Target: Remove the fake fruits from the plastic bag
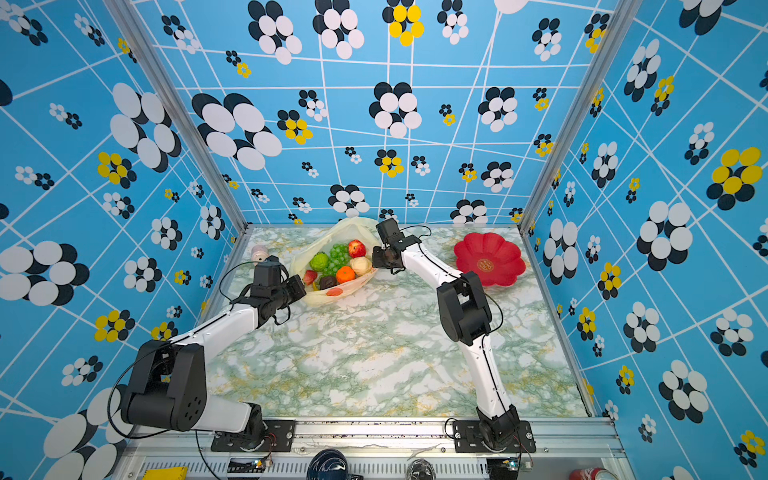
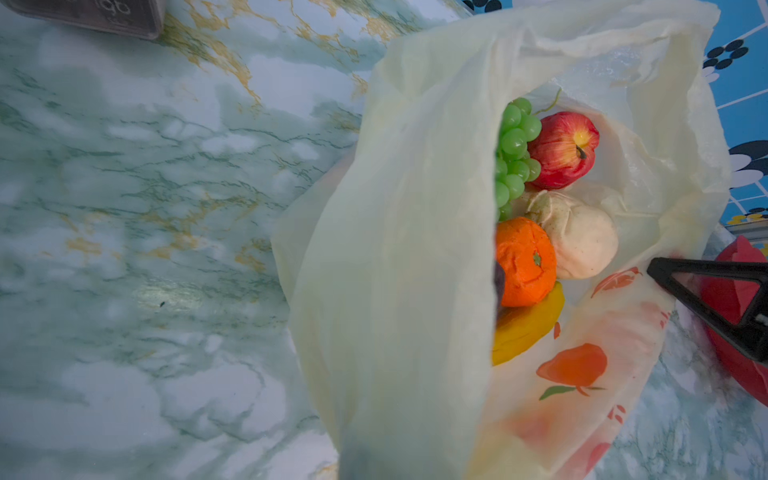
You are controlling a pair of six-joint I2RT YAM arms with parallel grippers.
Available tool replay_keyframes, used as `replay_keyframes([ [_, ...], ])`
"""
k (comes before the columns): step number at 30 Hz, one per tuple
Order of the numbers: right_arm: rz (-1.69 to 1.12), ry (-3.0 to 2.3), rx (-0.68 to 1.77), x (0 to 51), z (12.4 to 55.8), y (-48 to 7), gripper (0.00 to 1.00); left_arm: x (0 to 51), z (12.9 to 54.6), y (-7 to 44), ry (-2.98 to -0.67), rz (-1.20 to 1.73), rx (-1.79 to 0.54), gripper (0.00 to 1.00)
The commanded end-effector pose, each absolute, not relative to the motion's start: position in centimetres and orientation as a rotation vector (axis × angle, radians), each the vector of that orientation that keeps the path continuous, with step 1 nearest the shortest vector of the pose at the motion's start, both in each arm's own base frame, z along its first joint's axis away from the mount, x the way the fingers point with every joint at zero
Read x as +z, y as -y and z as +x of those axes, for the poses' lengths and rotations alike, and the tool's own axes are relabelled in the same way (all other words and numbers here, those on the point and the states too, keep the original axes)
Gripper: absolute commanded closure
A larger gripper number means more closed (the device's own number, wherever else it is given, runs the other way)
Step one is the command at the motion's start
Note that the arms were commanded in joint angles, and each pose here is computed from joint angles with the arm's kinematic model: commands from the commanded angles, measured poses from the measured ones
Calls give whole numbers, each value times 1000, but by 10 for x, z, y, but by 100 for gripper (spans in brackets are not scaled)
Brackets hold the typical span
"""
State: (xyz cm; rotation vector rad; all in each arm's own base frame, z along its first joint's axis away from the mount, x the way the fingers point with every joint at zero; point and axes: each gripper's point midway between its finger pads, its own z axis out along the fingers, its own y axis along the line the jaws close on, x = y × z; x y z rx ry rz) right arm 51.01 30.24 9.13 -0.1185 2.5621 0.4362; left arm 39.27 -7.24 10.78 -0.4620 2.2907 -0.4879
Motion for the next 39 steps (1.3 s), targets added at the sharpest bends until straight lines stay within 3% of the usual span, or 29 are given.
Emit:
replay_keyframes([
  [1,-126,-2615,385,86,498,-286,95,96,376,92,-2330,-368,-520,100],
  [18,-87,-2636,407,80,488,-272,90,79,366,133,-2399,-179,-516,100],
  [22,-86,-2645,402,82,480,-268,81,80,364,134,-2406,-184,-509,100],
  [25,-84,-2620,452,96,469,-270,67,81,360,132,-2426,-197,-488,99],
  [29,-65,-2607,511,100,453,-276,46,95,353,116,-2446,-236,-351,61],
  [32,-46,-2620,554,89,442,-283,39,117,353,102,-2443,-237,-169,39],
  [35,-44,-2635,557,79,440,-291,36,138,360,101,-2438,-187,-28,26],
  [39,-37,-2654,572,69,441,-299,36,143,380,102,-2477,-157,115,17],
])
